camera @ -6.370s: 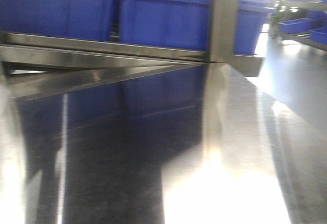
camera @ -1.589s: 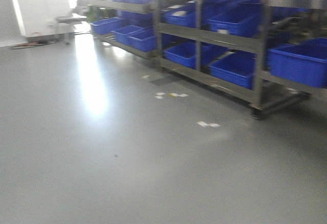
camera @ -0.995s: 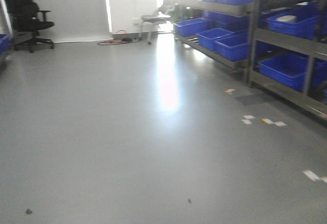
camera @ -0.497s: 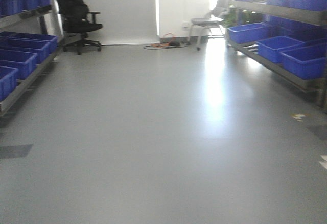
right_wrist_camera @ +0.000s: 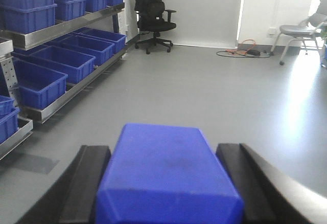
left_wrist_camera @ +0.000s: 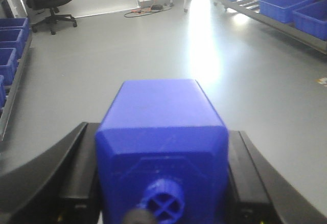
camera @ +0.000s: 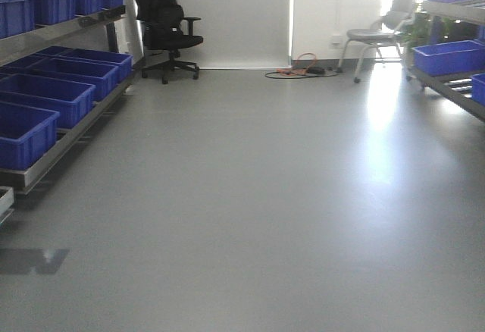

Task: Pick and sort blue part to right shelf
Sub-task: 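Drive the base to the rack of blue bins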

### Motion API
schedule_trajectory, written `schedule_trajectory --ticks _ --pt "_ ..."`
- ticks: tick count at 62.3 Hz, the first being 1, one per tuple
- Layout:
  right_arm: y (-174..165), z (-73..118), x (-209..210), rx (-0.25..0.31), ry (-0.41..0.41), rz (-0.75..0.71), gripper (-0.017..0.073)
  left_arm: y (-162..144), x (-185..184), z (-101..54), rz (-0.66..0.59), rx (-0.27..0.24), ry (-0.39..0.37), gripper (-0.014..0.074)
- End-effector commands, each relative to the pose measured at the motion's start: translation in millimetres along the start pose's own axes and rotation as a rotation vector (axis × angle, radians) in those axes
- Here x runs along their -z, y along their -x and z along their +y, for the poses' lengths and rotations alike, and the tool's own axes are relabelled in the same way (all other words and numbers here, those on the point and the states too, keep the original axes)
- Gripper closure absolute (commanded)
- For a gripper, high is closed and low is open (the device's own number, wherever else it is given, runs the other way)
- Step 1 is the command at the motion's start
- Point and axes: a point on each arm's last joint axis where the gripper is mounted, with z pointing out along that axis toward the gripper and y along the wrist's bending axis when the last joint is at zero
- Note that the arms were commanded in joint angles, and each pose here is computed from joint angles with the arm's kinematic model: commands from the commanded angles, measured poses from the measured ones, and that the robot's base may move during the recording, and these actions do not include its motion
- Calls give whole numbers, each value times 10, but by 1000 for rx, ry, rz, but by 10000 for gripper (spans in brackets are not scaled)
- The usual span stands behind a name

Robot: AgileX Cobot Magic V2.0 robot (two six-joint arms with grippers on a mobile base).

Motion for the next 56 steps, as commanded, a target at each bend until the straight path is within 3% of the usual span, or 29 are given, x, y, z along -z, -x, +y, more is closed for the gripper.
schedule_trajectory --ticks 1,56 --pt "151 23 2 28 20 -95 404 156 22 2 -100 -3 -8 271" --pt "152 24 2 28 20 -96 404 156 22 4 -100 -6 -6 271"
